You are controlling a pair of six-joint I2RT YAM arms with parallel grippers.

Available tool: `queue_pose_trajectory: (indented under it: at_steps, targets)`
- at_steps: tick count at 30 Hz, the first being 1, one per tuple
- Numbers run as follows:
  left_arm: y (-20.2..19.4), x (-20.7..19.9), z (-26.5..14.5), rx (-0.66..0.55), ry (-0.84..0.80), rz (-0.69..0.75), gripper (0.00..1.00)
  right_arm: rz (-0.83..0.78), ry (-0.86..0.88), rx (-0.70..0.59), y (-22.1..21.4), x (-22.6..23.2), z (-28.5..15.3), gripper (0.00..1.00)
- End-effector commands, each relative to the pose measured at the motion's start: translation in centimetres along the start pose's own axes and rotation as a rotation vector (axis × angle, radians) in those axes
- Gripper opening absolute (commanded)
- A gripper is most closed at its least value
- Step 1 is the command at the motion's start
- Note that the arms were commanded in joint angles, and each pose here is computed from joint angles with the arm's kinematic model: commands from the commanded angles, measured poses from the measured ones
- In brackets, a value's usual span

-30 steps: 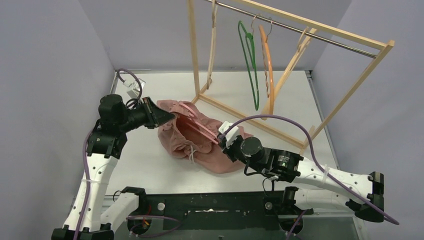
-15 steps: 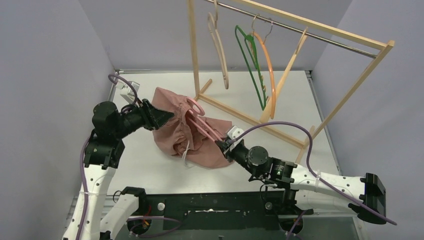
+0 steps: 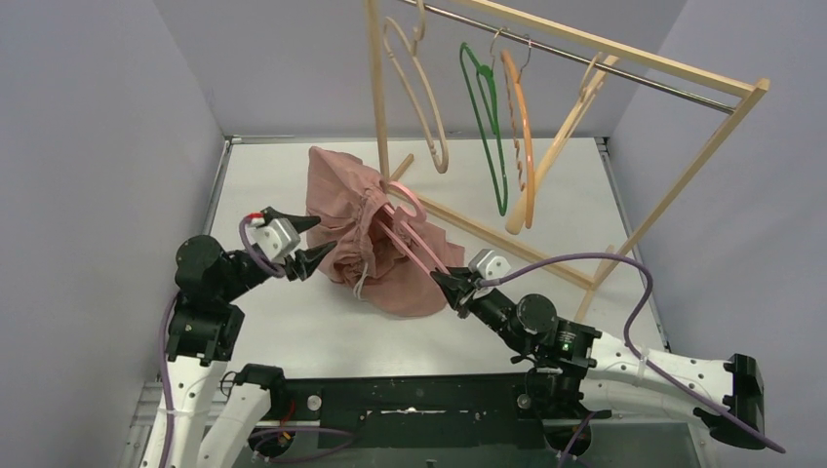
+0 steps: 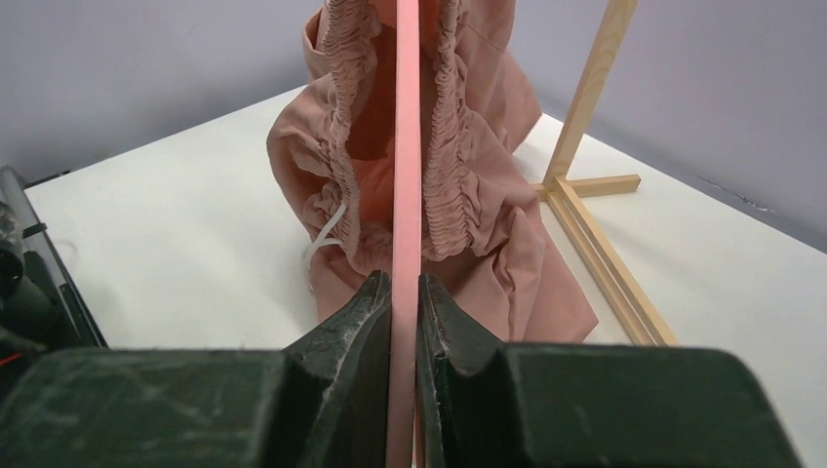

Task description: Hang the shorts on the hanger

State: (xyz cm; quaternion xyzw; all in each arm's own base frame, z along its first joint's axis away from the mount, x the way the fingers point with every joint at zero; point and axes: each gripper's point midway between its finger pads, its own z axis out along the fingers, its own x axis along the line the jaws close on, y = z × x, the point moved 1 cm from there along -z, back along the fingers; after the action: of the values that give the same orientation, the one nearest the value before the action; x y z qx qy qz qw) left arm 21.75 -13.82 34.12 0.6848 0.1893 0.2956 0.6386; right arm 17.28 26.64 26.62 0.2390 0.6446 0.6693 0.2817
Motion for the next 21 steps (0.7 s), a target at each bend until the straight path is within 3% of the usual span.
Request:
queue_pose_trajectory:
  at_steps: [1, 8, 21]
  targets:
    - [3.3, -1.9, -0.4, -0.179, -0.151, 0.479, 0.52, 0.052, 0.076, -0.116, 3.8, 0.9, -1.0, 0.00]
    - [3.9, -2.1, 0.1, -0.199, -0.222, 0.679, 0.56, -0.001, 0.129, -0.030, 2.9, 1.2, -2.1, 0.00]
    - [0.9, -3.6, 2.5, -0.044, -0.438, 0.653, 0.58, -0.126, 0.242, -0.043, 3.5, 2.4, -2.7, 0.00]
